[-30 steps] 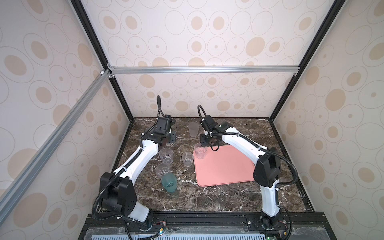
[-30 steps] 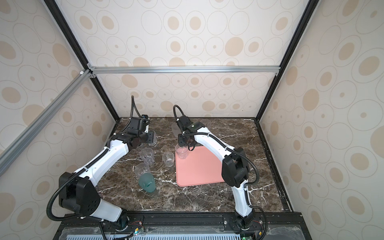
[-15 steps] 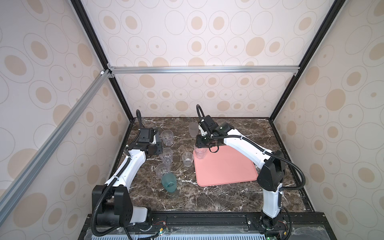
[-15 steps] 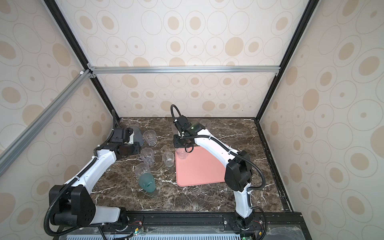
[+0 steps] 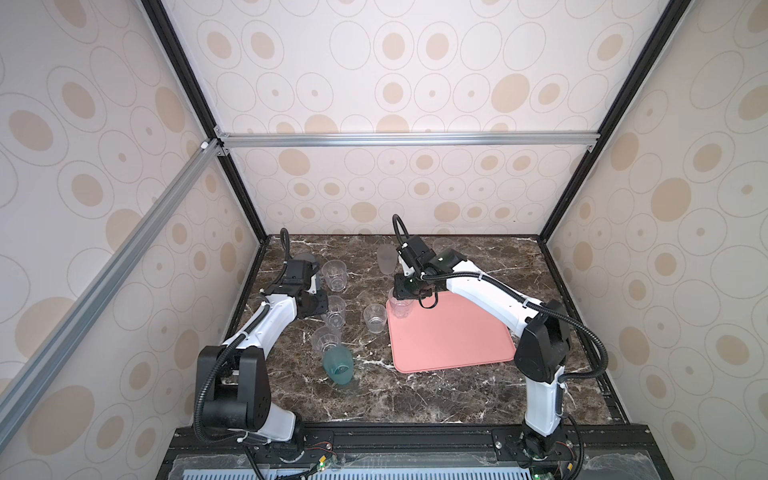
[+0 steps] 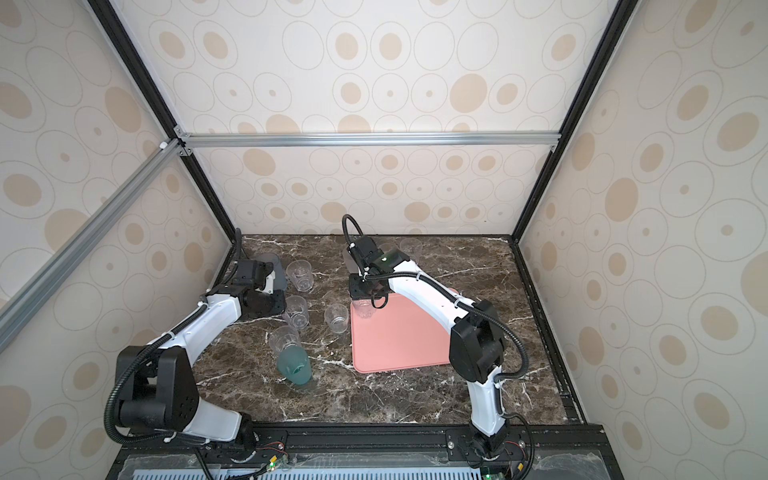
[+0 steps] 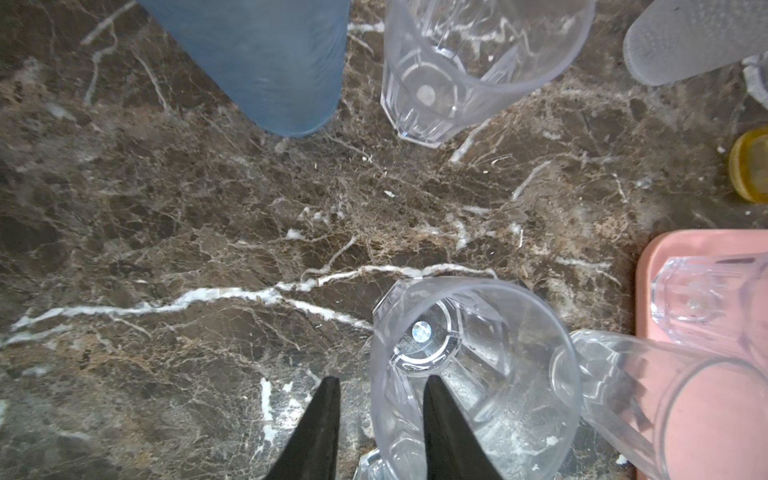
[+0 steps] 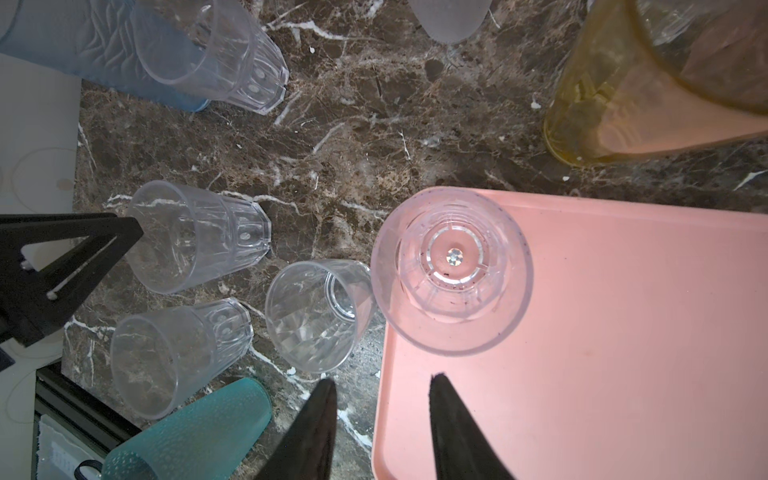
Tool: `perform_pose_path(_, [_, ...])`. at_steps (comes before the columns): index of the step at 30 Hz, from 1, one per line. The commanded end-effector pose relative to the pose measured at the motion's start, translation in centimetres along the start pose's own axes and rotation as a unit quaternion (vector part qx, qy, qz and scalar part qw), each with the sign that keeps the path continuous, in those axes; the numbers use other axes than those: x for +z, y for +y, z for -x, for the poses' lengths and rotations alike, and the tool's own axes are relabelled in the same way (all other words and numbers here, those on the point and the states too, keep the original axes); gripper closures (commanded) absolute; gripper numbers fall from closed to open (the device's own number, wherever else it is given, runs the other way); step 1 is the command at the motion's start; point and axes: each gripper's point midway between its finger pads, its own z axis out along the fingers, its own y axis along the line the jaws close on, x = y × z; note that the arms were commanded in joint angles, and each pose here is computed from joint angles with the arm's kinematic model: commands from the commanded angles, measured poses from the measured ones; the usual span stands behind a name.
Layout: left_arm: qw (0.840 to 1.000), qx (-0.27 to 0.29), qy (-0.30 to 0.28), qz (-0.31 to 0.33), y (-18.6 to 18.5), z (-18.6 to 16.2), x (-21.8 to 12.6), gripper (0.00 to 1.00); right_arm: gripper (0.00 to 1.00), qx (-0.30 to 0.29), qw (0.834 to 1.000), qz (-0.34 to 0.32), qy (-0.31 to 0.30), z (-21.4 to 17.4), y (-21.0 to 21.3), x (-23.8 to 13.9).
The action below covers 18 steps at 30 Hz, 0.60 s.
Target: Place the glasses into the tray
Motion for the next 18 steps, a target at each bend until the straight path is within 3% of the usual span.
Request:
perform_pose_path(1, [1.000,0.005,-0.006,0.009,0.4,0.5,0.5,0.70,0.60,0.004,1.000,-0.006,-0.004,-0.1,-0.3,0.0])
perform_pose_path(10, [1.000,0.012,-0.010,0.003,-0.1,0.8,-0.1,0.97,0.60,0.006,1.000,-0.008,-0.012,0.1,-0.3,-0.4])
perform_pose_path(18, [0.998,0.017,-0.043,-0.034,-2.4,3.0,-3.7,1.00,0.61,0.002,0.999,0.004,-0.032,1.4,0.6,-2.2])
